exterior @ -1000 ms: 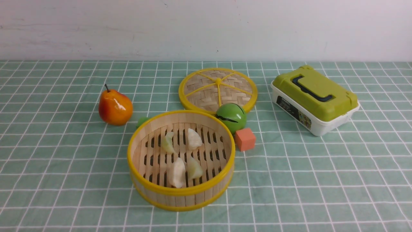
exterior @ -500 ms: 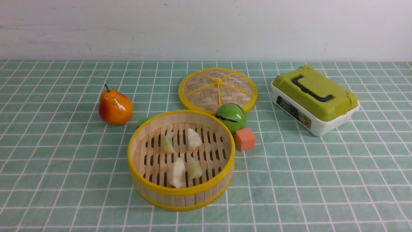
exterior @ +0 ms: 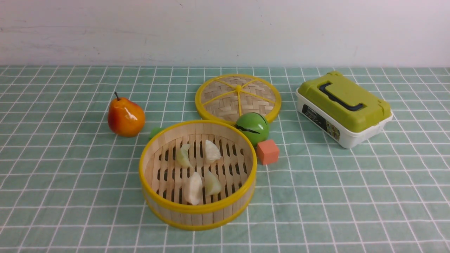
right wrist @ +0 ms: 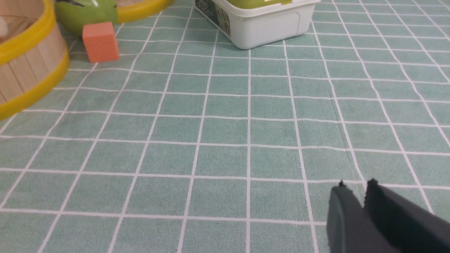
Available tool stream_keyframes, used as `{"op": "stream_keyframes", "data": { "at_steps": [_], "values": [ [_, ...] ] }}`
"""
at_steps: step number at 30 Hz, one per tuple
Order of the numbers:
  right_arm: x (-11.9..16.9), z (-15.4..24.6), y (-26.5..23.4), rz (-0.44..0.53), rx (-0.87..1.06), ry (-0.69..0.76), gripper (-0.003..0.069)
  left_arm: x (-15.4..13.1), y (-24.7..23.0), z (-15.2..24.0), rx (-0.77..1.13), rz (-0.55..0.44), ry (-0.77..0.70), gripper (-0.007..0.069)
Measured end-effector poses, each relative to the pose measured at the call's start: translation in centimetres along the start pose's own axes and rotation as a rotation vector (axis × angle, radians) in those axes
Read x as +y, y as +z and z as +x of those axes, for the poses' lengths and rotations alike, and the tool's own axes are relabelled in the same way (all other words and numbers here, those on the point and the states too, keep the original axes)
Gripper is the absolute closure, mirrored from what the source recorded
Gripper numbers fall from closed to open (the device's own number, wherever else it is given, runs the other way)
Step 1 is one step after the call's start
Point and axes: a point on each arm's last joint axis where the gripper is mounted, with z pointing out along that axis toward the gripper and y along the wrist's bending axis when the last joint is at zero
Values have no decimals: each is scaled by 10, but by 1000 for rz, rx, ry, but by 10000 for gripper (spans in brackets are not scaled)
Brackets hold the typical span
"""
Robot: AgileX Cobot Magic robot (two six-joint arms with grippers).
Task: Put the dumplings into the steamer on the table with the blue tablecloth.
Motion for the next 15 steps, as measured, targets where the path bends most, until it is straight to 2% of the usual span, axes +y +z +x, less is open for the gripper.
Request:
{"op": "stream_keyframes", "data": {
  "at_steps": [15],
  "values": [
    [0,0,0,0,0,-1,554,0,0,0,0,0,0,639]
  ]
}}
